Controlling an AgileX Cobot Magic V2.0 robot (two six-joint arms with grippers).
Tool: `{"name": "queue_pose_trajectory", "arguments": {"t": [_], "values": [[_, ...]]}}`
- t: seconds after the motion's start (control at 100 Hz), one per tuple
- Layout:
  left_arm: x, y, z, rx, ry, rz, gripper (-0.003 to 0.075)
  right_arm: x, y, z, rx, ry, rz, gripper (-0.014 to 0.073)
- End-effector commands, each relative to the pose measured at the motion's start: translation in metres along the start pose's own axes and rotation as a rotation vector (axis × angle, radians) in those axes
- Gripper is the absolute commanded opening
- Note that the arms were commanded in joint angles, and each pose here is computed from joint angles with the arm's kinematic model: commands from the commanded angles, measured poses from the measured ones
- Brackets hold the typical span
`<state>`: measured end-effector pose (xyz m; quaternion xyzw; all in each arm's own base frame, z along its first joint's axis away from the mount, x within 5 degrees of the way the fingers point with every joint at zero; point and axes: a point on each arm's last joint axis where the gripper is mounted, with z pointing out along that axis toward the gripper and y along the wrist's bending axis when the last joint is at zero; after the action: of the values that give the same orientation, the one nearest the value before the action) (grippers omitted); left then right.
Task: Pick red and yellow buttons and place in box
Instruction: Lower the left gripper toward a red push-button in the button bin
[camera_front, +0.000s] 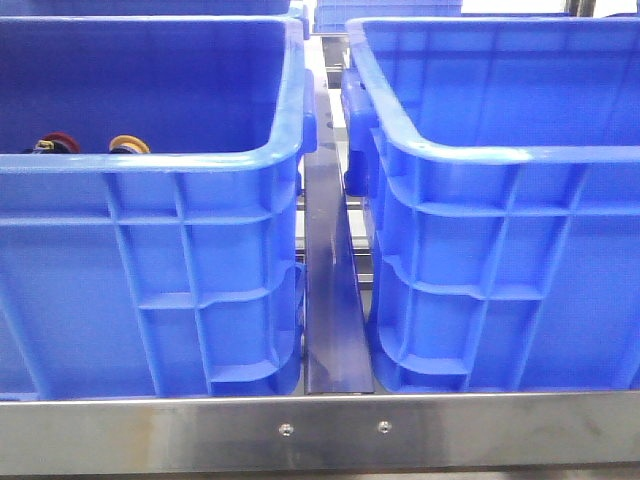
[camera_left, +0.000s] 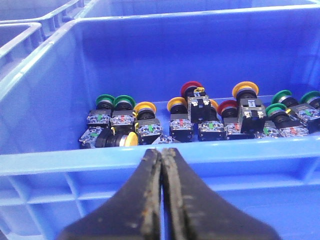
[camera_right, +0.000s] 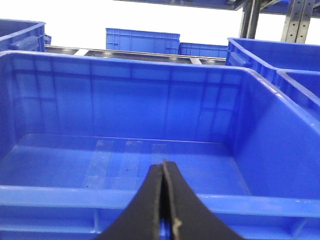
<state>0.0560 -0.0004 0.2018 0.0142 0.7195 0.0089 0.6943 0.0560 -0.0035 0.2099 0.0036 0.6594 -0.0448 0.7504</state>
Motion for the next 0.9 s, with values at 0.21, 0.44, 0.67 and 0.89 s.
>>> {"name": "queue_pose_trajectory", "arguments": {"t": [0.21, 0.44, 0.67, 0.89], "values": [[-0.007, 0.000, -0.002, 0.004, -0.140, 0.003, -0.0020, -0.006, 0.000, -0.002, 0.007, -0.091, -0.012, -0.0066], [-0.013, 0.000, -0.003, 0.003, -0.208, 0.003, -0.0020, -0.006, 0.000, -0.002, 0.007, -0.091, -0.012, -0.0066], [-0.029, 0.000, -0.007, 0.002, -0.226, 0.003, -0.0020, -0.006, 0.000, -0.002, 0.007, -0.091, -0.012, -0.0066], [-0.060, 0.002, -0.014, 0.003, -0.156, -0.005, -0.0020, -0.006, 0.000, -0.002, 0.007, -0.091, -0.012, -0.0066]]}}
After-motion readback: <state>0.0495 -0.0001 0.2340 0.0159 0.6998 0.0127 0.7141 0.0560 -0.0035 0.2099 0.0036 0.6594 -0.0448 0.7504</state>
